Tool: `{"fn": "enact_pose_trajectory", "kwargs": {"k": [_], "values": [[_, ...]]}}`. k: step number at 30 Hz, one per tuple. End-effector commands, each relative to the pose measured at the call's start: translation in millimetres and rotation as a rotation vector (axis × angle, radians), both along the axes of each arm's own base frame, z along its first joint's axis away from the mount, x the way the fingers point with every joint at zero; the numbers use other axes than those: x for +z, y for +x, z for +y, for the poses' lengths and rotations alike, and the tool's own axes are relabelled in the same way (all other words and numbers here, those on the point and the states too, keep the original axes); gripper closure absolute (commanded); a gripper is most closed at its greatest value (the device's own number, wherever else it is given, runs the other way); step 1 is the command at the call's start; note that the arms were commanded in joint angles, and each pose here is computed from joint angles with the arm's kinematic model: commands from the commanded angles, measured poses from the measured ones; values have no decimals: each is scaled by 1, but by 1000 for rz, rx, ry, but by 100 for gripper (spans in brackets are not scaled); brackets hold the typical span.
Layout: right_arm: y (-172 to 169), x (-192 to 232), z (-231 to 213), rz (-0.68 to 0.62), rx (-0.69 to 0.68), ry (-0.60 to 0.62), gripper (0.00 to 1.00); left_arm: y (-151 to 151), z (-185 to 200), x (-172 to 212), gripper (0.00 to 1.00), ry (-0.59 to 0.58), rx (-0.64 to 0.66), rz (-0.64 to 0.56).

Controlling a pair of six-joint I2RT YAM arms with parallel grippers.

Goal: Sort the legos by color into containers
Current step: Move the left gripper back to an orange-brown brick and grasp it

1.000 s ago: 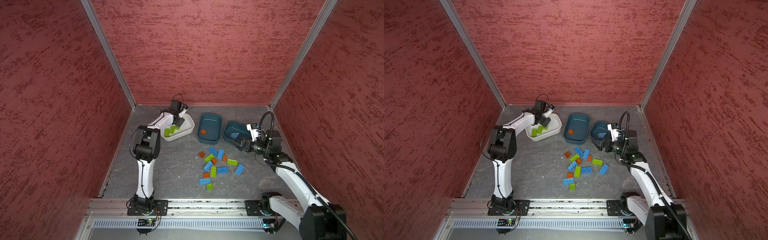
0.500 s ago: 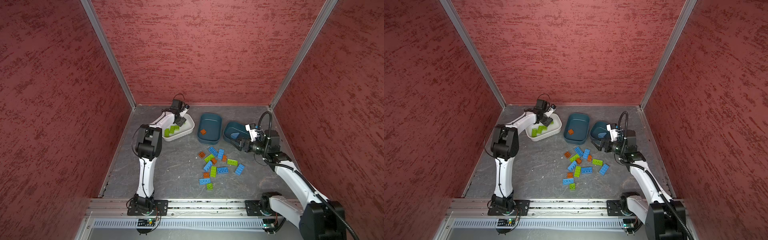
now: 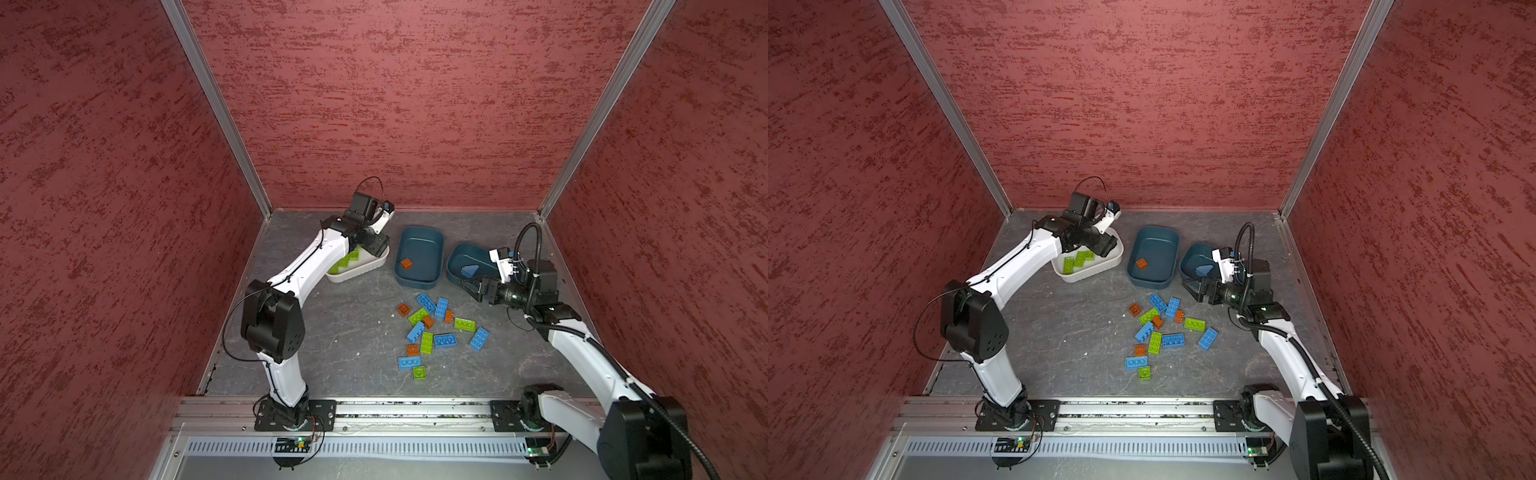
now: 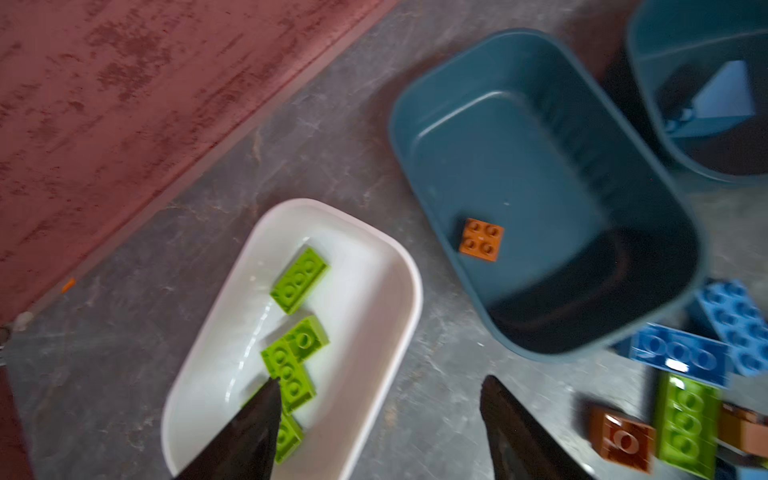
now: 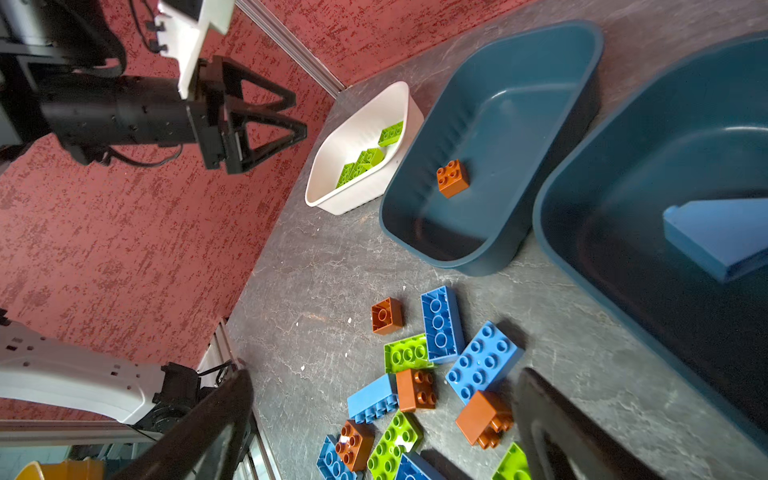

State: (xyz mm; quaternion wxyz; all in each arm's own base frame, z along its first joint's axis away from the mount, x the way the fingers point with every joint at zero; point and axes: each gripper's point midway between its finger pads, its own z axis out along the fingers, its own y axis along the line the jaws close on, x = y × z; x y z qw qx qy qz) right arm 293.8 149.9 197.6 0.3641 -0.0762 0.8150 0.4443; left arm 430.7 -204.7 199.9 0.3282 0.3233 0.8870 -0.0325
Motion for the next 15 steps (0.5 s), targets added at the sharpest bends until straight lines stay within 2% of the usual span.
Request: {"fn": "enact_pose_trajectory", "kwargs": {"k": [1, 6, 10, 15], "values": [[2, 13, 4, -57, 26, -3, 1, -44, -15, -29, 24, -61, 26, 154], [-1, 9, 3, -53, 22, -1, 1, -87, -30, -49, 24, -122, 81, 217], [-4, 4, 3, -45, 19, 1, 1, -115, -50, -69, 24, -147, 49, 232], [-7, 2, 2, -43, 18, 3, 1, -132, -70, -101, 24, -95, -30, 238]]}}
